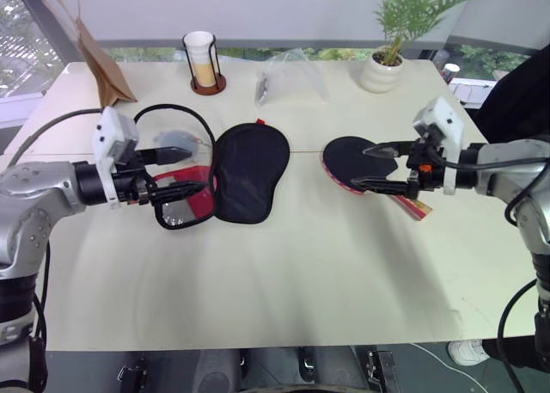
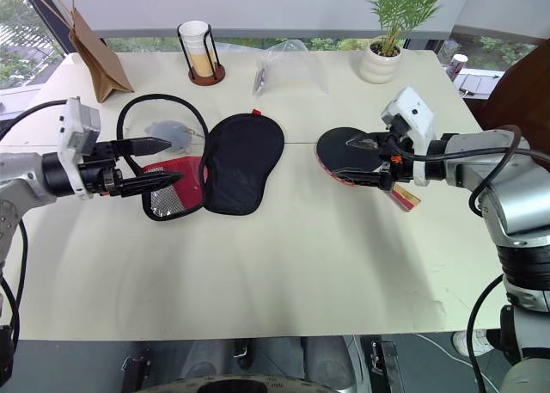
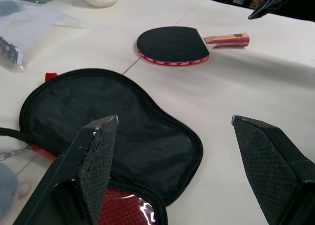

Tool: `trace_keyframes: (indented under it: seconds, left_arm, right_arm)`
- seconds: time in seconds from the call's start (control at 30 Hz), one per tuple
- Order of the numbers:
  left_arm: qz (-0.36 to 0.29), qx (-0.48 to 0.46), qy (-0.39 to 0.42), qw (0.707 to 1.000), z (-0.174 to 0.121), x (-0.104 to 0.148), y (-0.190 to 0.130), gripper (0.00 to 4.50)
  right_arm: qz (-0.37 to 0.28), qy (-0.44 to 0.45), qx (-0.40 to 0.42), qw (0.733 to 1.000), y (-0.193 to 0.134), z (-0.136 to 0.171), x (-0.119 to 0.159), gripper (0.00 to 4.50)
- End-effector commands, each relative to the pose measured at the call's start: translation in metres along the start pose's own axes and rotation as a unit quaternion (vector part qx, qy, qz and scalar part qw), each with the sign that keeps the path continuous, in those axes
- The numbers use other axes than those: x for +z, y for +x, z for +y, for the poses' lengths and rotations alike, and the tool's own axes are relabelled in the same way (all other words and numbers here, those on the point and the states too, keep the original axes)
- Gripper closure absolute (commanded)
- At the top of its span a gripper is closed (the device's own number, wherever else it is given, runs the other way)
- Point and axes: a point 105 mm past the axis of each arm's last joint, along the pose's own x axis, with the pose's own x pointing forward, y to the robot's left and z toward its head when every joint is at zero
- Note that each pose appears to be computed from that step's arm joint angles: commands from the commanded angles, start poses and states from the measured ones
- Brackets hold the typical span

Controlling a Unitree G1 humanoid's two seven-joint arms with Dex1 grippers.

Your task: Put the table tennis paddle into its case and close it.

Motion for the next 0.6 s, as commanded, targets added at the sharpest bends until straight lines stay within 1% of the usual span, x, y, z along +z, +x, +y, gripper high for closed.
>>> trace_keyframes:
  seconds: [0.03, 0.27, 0.6]
  left_arm:
    - [-0.015, 0.008, 0.028, 0.999, 0.0, 0.011, -0.002, 0.65]
    - [-0.026, 0.002, 0.025, 0.999, -0.003, 0.014, 0.0, 0.65]
    - [-0.023, 0.0, 0.027, 0.999, -0.004, 0.012, 0.003, 0.65]
  right_arm:
    - [-0.015, -0.023, -0.005, 1.0, -0.003, 0.001, 0.013, 1.02]
    - [-0.019, -0.01, 0.003, 1.0, 0.003, 0.005, 0.011, 1.02]
    - [-0.022, 0.028, 0.023, 0.999, 0.018, 0.013, 0.011, 1.02]
